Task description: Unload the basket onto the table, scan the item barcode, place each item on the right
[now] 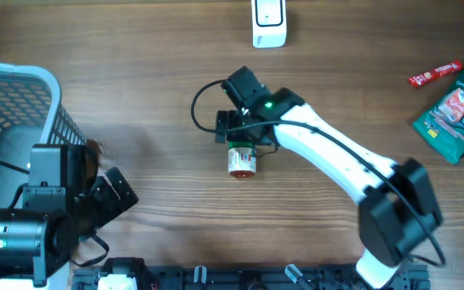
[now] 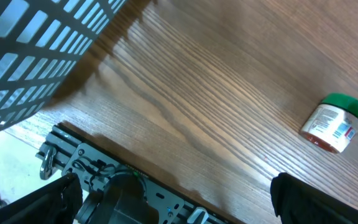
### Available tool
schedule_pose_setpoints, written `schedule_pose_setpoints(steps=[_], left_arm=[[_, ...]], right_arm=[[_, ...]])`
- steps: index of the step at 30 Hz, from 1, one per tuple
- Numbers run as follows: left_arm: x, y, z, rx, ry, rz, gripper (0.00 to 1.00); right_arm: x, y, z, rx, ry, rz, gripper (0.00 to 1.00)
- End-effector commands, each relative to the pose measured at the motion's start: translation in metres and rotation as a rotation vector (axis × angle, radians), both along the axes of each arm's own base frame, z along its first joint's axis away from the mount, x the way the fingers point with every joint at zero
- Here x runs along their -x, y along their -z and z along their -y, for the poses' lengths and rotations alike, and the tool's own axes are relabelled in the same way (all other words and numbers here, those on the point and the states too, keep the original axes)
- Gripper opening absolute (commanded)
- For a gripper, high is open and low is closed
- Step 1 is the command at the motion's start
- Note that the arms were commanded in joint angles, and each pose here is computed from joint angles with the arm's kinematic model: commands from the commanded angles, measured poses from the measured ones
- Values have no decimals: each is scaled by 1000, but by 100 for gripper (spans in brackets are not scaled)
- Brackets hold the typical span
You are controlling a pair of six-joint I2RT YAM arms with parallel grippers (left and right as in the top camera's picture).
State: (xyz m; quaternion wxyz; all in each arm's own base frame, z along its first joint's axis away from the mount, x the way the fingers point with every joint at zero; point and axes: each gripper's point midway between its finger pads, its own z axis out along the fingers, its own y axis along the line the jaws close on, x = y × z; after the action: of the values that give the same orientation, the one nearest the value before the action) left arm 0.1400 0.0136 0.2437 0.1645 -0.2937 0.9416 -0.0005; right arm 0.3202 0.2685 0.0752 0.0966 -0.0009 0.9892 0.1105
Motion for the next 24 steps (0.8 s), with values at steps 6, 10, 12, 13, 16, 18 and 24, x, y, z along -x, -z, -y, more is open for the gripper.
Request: schedule_pose_setpoints(steps=[6, 10, 12, 13, 16, 18, 24], left_arm=[[0, -1, 1, 8, -5, 5, 100], [0, -1, 1, 8, -5, 5, 100], [0, -1, 1, 8, -5, 5, 100], [0, -1, 1, 8, -5, 5, 100], [0, -1, 1, 8, -5, 5, 100], [0, -1, 1, 8, -5, 5, 100], [0, -1, 1, 8, -5, 5, 100]], right_arm=[[11, 65, 1, 53, 97, -166, 84], [7, 67, -2, 44, 79, -148, 63], [-4, 64, -8, 36, -35, -83, 48], [-8, 61, -8, 40, -47, -68, 45], [-30, 29, -4, 27, -74, 34, 43], [-47, -16, 12, 51, -57, 170, 46], [-41, -167, 72, 104, 57, 548, 45]])
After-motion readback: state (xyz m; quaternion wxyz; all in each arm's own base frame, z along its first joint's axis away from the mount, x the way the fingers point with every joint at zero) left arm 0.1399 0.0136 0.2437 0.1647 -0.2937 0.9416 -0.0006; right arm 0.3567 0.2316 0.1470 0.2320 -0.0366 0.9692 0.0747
